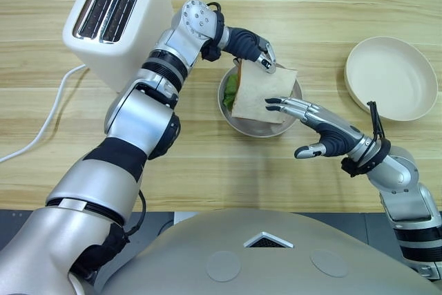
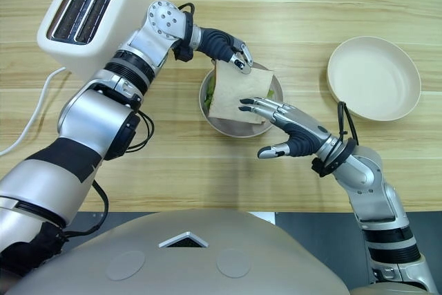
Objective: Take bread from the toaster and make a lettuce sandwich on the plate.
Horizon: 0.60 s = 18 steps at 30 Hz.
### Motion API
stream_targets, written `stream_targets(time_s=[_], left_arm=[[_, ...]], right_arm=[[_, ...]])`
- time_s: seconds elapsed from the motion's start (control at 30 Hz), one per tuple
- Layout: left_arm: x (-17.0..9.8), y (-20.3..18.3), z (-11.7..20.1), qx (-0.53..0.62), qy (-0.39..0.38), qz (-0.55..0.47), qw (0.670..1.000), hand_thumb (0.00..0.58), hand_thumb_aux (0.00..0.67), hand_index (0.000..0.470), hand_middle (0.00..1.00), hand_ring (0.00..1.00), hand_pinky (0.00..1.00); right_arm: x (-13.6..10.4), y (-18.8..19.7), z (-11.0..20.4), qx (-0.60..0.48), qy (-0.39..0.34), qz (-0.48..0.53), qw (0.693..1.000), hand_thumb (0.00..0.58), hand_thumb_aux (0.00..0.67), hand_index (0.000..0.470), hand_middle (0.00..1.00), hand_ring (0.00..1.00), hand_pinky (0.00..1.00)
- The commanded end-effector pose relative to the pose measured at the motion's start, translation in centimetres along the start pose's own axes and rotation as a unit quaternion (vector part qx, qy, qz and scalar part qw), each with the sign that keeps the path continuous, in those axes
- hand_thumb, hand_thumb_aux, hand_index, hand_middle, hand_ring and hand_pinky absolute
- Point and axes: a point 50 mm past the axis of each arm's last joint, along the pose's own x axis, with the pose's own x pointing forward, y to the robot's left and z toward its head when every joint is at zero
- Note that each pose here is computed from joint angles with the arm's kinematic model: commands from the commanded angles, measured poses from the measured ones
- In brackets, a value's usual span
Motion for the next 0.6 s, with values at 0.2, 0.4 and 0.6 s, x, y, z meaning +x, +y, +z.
stream_targets(time_s=[0.2, 0.4, 0.6], left_arm=[[0.0, -0.3, -1.1, 0.002, 0.018, 0.013, 1.000, 0.580, 0.670, 0.470, 1.00, 1.00, 1.00], [0.1, -0.3, -1.3, 0.006, 0.027, 0.033, 0.999, 0.580, 0.670, 0.470, 1.00, 1.00, 1.00], [0.6, -0.5, -1.3, 0.006, 0.027, 0.038, 0.999, 0.580, 0.670, 0.470, 1.00, 1.00, 1.00]], right_arm=[[-3.0, -3.6, 1.4, -0.011, -0.003, -0.032, 0.999, 0.000, 0.000, 0.000, 0.00, 0.00, 0.00], [-2.7, -3.2, 2.0, 0.008, -0.026, -0.011, 1.000, 0.000, 0.000, 0.000, 0.00, 0.00, 0.00], [-0.1, -0.9, 0.8, 0.004, -0.014, 0.029, 0.999, 0.000, 0.000, 0.000, 0.00, 0.00, 0.00]])
